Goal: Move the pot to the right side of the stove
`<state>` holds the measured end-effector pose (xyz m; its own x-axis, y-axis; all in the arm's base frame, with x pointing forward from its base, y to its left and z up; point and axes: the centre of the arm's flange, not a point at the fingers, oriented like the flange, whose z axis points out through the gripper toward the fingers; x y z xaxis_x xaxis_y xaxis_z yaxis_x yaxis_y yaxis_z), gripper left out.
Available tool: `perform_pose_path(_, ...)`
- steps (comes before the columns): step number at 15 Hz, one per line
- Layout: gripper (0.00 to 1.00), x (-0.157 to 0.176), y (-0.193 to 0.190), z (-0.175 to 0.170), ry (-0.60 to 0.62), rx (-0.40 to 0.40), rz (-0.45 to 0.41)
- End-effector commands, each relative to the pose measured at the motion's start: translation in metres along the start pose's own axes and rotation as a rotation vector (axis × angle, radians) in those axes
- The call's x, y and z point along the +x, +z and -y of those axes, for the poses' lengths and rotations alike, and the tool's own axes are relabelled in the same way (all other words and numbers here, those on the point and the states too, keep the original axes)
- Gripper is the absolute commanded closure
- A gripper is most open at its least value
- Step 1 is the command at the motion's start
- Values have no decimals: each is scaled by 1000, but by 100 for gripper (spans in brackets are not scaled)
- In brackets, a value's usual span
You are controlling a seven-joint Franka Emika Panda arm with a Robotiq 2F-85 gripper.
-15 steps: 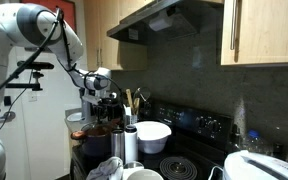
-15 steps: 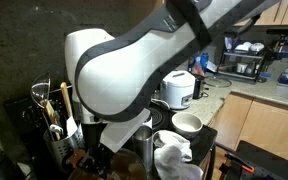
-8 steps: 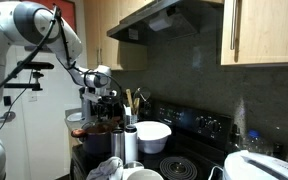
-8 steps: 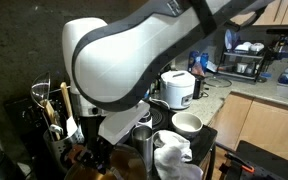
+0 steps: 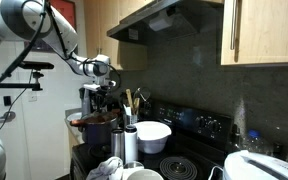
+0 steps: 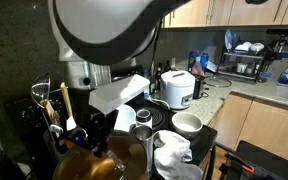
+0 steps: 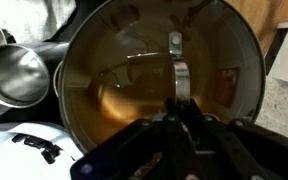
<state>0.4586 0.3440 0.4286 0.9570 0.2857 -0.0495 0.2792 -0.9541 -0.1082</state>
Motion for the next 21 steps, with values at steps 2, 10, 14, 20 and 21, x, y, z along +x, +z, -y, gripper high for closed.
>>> perform_pose_path(2, 94, 4, -83, 11, 26, 8, -33)
perform_pose_path(10, 94, 11, -153, -15, 135, -36, -29)
perform_pose_path(14, 94, 9, -171, -41, 220, -66, -16)
perform_pose_path(20, 94, 11, -194, -86, 369, -99, -45)
perform_pose_path(21, 94, 11, -198, -94, 395, -100, -55)
